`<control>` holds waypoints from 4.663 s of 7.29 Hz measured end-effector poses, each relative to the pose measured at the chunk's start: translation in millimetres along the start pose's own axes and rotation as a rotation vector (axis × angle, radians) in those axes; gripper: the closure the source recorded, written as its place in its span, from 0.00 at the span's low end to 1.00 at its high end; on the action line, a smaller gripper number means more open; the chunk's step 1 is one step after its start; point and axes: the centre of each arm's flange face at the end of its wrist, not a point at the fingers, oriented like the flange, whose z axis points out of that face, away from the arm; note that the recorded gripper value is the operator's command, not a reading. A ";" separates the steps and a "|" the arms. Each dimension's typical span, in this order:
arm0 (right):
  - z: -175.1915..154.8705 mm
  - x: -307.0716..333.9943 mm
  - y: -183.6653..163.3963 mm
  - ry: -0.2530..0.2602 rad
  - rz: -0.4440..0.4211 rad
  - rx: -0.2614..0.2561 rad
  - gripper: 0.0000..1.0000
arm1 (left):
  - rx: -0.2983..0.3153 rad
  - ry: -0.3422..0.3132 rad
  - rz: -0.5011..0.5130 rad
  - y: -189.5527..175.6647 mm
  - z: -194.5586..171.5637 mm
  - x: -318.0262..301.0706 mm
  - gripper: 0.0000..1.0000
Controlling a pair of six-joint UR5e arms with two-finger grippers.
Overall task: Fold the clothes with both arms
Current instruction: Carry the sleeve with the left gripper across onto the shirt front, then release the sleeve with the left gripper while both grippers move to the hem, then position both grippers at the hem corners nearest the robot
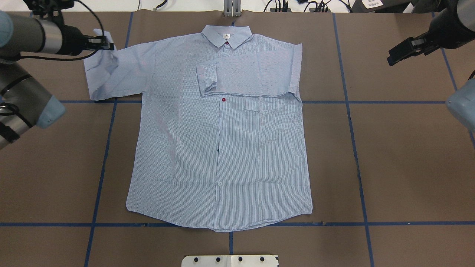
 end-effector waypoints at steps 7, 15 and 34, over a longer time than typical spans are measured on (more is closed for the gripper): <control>1.4 2.3 0.3 0.007 0.007 -0.002 0.00 | 0.014 0.023 -0.097 46.7 62.4 281.6 1.00; 1.4 -9.9 1.7 -0.009 0.081 0.006 0.00 | -0.009 -0.003 -0.031 157.9 99.5 343.9 0.00; 72.0 -300.3 222.6 -0.067 0.389 0.130 0.00 | -0.270 -0.258 -0.127 386.0 -78.9 11.2 0.28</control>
